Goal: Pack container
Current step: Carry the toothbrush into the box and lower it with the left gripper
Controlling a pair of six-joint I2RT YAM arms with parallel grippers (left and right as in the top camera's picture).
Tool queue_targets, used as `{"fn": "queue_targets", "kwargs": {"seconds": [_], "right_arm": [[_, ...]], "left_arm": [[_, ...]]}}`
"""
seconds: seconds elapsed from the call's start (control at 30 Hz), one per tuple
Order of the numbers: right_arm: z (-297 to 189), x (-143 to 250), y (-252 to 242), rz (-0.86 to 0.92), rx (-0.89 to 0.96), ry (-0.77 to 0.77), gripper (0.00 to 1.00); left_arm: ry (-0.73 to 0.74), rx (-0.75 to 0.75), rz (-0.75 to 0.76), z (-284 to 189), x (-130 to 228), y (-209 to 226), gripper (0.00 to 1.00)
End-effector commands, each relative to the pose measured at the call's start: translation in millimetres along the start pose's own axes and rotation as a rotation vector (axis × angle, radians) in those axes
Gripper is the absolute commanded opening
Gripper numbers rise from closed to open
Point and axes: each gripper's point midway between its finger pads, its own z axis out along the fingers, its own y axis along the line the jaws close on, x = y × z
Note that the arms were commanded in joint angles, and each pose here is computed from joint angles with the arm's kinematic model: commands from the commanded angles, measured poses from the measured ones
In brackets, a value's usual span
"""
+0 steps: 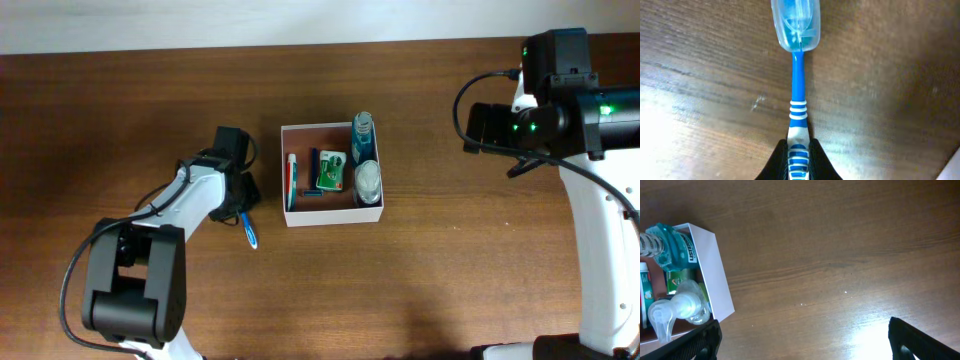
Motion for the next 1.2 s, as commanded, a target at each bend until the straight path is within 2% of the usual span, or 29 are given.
{"fn": "queue_targets", "kwargs": {"seconds": [0.0, 0.13, 0.27, 0.47, 0.77, 1.17], "right_arm": [[-7, -3, -5, 0.013, 0.013, -0.028, 0.98], [-7, -3, -5, 0.013, 0.013, -0.028, 0.98], [-7, -3, -5, 0.013, 0.013, -0.028, 0.98], [-7, -3, -5, 0.013, 0.013, -0.028, 0.98], [-7, -3, -5, 0.013, 0.013, -0.028, 0.98], [-7, -3, -5, 0.013, 0.013, -0.028, 0.99]], "left_arm": [[-0.084, 0.067, 0.052, -44, -28, -21, 0.01], [-0.206, 0.157, 0.105, -102, -49, -47, 0.01], [-0.272, 0.318, 0.164, -153, -51, -88, 0.01], [-0.358, 0.429, 0.275, -182, -39, -145, 0.01], [-0.393, 0.392, 0.357, -170, -18, -181, 0.01], [-0.335, 0.285, 0.355, -116, -19, -181, 0.01]]}}
